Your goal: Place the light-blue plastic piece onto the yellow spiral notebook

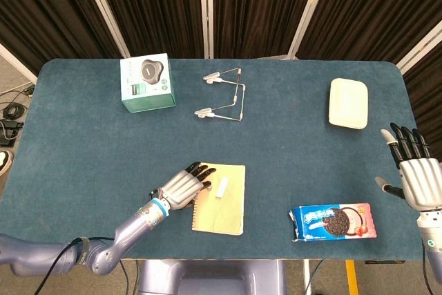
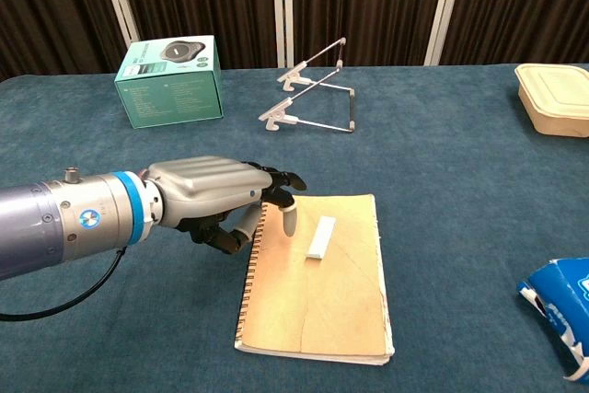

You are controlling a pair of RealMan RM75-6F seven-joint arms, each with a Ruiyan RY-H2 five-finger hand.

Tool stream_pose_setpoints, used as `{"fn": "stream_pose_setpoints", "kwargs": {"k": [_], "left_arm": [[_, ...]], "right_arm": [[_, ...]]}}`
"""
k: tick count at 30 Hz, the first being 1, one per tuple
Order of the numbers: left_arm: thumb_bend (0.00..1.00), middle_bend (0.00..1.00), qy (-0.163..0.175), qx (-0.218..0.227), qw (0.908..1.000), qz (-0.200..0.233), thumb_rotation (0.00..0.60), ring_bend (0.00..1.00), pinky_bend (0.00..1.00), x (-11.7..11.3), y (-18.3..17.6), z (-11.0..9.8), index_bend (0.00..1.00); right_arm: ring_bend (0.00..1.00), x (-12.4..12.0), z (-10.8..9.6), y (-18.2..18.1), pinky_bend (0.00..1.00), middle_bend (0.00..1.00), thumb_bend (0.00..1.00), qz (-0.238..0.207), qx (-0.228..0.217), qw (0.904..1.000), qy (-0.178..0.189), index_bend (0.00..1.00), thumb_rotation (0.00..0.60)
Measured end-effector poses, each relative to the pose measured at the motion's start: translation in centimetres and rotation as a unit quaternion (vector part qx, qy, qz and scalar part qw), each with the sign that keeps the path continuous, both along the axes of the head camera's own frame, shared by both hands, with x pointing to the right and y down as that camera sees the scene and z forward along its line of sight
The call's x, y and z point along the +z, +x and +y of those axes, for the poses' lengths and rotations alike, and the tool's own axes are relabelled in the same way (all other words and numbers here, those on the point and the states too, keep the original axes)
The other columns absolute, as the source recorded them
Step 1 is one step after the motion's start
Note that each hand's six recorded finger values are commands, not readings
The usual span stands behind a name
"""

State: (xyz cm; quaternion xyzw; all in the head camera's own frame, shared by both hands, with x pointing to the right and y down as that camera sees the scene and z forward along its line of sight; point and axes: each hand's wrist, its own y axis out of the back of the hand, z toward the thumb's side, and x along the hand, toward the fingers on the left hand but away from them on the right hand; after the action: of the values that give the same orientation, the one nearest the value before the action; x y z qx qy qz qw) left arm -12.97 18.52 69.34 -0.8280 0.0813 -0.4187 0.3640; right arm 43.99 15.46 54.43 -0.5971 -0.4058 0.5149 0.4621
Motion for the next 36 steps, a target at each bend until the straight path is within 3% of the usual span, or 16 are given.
{"fn": "stream_pose_setpoints", "kwargs": {"k": [17, 36], "left_arm": [[1.00, 0.00, -0.003, 0.018, 0.9998, 0.013, 0.600, 0.00, 0.00, 1.1, 2.5, 1.2, 0.32], [1.00, 0.00, -0.004, 0.025, 0.9997, -0.005, 0.600, 0.00, 0.00, 1.9, 1.7, 2.4, 0.36]], "right_arm": [[0.00, 0.0, 0.0, 0.3, 0.00, 0.00, 0.04, -0.001, 0.009, 1.0000, -0.001, 0.01, 0.600], [0.00, -0.5, -0.1, 0.5, 0.00, 0.00, 0.04, -0.008, 0.011, 0.9999, 0.004, 0.02, 0.600]]}}
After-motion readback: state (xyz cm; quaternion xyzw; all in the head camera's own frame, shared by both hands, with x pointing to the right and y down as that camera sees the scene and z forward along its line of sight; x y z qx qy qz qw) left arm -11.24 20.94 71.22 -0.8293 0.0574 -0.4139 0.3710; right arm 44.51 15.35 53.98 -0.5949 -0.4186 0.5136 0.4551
